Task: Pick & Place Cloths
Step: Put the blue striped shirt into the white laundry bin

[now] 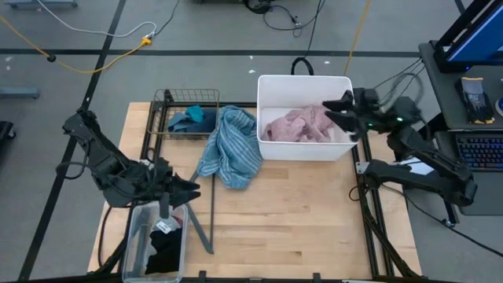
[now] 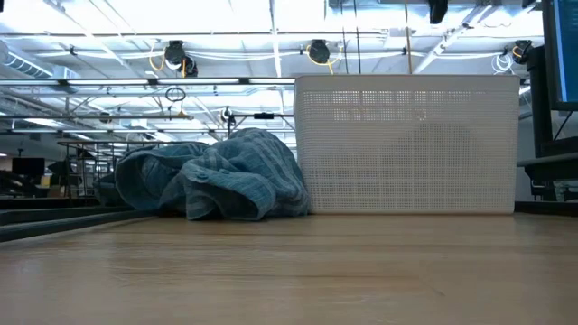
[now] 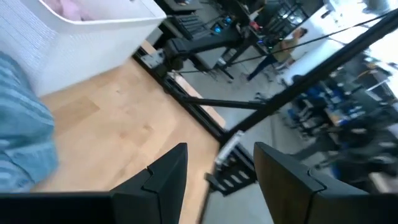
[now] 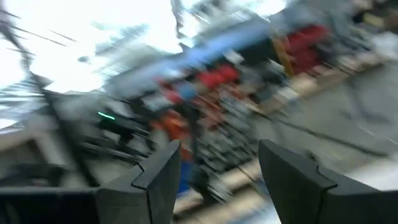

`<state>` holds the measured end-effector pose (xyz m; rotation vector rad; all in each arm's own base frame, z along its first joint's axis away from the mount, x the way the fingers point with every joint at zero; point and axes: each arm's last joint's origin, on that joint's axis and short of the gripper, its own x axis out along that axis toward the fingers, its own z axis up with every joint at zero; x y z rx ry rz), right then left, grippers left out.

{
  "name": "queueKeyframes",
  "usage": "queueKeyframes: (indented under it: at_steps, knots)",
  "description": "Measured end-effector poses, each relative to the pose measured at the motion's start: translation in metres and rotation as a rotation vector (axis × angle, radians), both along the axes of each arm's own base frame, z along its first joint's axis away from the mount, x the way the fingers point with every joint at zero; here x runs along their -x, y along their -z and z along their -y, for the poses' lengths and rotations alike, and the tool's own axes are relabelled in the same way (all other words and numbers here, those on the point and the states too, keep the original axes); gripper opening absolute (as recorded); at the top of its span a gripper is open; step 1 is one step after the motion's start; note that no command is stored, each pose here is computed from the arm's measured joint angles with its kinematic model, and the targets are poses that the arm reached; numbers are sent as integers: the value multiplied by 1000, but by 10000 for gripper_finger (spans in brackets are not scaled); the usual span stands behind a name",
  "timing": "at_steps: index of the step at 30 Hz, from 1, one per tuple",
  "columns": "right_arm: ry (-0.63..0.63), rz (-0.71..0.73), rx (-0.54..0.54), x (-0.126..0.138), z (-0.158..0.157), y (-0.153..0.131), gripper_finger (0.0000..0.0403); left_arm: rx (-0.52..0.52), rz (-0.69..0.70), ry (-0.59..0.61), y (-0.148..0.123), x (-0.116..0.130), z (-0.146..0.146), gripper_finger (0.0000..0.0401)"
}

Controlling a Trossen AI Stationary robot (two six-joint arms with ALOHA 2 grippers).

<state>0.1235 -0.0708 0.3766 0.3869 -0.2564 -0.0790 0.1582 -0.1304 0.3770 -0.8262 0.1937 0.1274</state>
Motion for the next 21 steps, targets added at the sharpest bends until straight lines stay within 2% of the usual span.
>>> queueKeyframes:
  at_steps: [3,7,14,17,21]
  knots:
    - [-103,110,56,10,-10,-14,206,-96,-15,-22,3,-9,-2,186]
    - [-212,183,111,22,-21,-24,204,-304,-59,-50,10,-27,-9,186]
    - [-246,218,132,35,-31,-28,207,-591,-130,34,27,-74,-22,186]
    - [-246,223,137,37,-32,-29,207,-670,-195,41,38,-92,-35,186]
    - [-253,223,118,37,-32,-29,204,-708,-265,52,49,-110,-57,186]
